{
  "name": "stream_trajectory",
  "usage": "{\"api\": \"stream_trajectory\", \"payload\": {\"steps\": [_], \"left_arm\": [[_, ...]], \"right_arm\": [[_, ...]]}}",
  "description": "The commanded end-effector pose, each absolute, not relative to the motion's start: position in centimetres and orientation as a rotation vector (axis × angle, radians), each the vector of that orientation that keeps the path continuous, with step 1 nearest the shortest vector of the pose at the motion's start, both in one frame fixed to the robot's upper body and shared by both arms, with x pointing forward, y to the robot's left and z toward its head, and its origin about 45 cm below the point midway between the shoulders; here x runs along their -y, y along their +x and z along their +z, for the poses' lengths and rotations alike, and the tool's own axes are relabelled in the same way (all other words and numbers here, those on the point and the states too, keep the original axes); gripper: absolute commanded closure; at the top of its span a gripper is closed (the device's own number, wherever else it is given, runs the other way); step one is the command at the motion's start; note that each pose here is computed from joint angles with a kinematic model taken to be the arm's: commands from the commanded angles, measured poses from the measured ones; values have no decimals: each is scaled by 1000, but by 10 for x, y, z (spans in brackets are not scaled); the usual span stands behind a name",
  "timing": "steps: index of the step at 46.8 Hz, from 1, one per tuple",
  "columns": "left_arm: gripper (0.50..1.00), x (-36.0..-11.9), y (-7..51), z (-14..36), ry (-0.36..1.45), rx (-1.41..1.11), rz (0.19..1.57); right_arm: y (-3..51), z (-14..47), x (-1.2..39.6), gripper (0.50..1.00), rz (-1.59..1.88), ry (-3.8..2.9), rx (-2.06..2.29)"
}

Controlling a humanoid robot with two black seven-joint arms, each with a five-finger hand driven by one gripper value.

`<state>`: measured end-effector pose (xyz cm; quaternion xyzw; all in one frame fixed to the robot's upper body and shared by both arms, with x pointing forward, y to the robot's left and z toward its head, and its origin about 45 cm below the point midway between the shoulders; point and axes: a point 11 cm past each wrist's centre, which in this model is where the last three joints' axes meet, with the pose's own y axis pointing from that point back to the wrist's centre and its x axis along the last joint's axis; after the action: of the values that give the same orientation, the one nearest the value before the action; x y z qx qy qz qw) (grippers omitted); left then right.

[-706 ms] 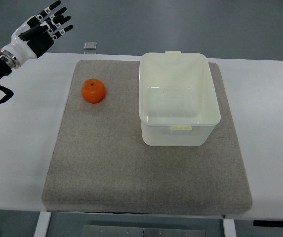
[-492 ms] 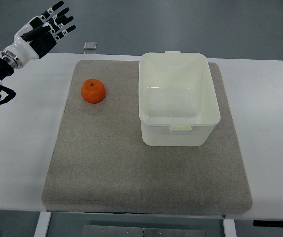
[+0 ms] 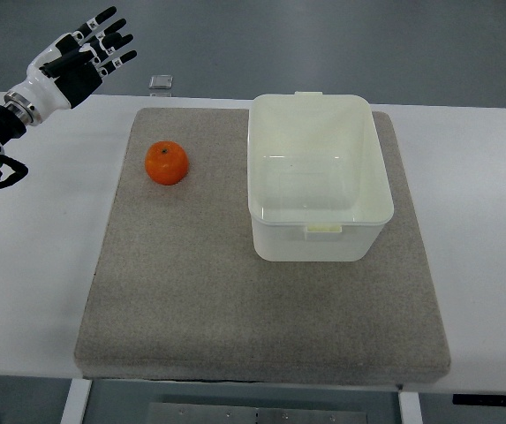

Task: Put orange in box with left hand
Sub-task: 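Extend the open left hand forward toward the orange, then lower the left hand over the orange and close fingers around it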

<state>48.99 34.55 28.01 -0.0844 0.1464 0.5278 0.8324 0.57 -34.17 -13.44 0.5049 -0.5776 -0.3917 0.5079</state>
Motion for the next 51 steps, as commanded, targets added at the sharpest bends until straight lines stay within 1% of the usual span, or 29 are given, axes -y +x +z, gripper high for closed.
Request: {"api": "stream_trajectory", "payload": {"steps": [1, 7, 13, 20, 24, 30, 39, 43, 51], "left_arm": [[501, -342, 490, 280, -37, -220, 1091], [501, -339, 487, 271, 131, -134, 1053], [501, -344, 484, 266, 260, -69, 1028], [504, -340, 482, 267, 492, 88, 940], [504, -335, 483, 268, 590, 164, 892], [504, -321, 481, 269, 657, 238, 823], [508, -310, 481, 270, 792, 372, 743], [508, -304, 482, 273, 816, 447, 725], [508, -293, 479, 271, 874, 559, 646]], "right_arm": [[6, -134, 342, 574, -944, 1217, 1392], [6, -134, 342, 574, -944, 1217, 1392], [6, -134, 342, 574, -944, 1217, 1392], [6, -134, 342, 574, -945, 1216, 1393], [6, -134, 342, 574, -944, 1217, 1392], [6, -134, 342, 574, -944, 1217, 1392], [6, -134, 342, 574, -944, 1217, 1392], [6, -134, 342, 574, -944, 1217, 1392], [6, -134, 342, 574, -944, 1217, 1392]]}}
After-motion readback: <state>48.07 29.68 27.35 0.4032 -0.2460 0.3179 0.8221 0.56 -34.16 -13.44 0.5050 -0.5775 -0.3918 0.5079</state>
